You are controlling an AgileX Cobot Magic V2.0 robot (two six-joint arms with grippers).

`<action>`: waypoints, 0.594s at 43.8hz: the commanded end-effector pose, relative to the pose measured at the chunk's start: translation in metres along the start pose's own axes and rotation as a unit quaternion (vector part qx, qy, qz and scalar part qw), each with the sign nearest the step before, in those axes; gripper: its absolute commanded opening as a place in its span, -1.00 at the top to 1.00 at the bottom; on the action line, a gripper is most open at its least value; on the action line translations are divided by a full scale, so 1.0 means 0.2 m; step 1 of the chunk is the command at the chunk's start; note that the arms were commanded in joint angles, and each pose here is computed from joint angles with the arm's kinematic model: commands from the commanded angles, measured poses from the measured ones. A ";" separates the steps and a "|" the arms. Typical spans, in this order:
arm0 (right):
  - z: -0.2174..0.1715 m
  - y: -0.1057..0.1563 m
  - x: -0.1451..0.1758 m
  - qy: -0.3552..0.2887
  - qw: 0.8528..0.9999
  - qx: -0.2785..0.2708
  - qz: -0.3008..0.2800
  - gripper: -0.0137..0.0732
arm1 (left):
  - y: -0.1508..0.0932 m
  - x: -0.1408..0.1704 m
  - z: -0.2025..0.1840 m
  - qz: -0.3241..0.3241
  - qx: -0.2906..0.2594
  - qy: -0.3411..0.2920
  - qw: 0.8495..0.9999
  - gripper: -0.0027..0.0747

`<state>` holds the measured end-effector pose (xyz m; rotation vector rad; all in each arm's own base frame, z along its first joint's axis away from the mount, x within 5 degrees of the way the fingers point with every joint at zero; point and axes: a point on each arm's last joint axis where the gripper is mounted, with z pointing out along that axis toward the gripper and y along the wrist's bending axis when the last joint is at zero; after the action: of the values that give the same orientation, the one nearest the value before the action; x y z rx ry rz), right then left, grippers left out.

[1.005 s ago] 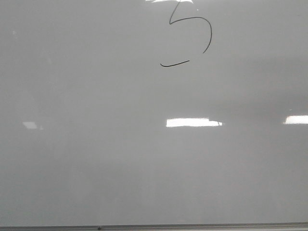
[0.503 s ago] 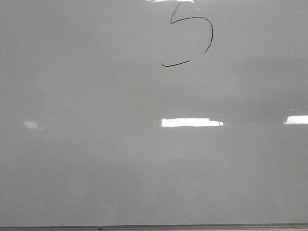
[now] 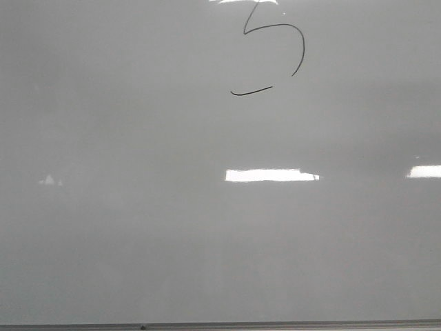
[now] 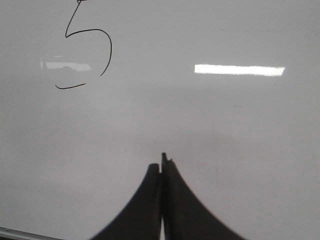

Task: Write number 5 on whiteboard

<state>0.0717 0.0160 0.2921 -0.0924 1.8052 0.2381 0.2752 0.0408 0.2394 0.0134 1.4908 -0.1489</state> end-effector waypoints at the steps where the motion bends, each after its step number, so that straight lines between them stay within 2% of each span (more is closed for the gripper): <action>1: -0.01 0.01 -0.08 -0.051 0.999 -0.002 0.001 0.83 | 0.01 -0.09 0.01 -0.001 -0.001 -0.069 0.998 0.98; 20: -0.01 0.01 -0.08 -0.051 0.999 -0.002 0.001 0.83 | 0.05 0.02 0.08 0.019 -0.009 -0.048 0.999 0.97; 23: -0.01 0.01 -0.08 -0.051 0.999 -0.002 0.001 0.83 | 0.05 0.03 0.09 0.018 -0.008 -0.046 0.999 0.89; 26: -0.01 0.01 -0.08 -0.051 0.999 -0.002 0.001 0.83 | 0.05 0.04 0.09 0.018 -0.009 -0.043 0.999 0.71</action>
<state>0.0717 0.0160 0.2921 -0.0908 1.8053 0.2393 0.2923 0.0466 0.2120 0.0239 1.5278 -0.1145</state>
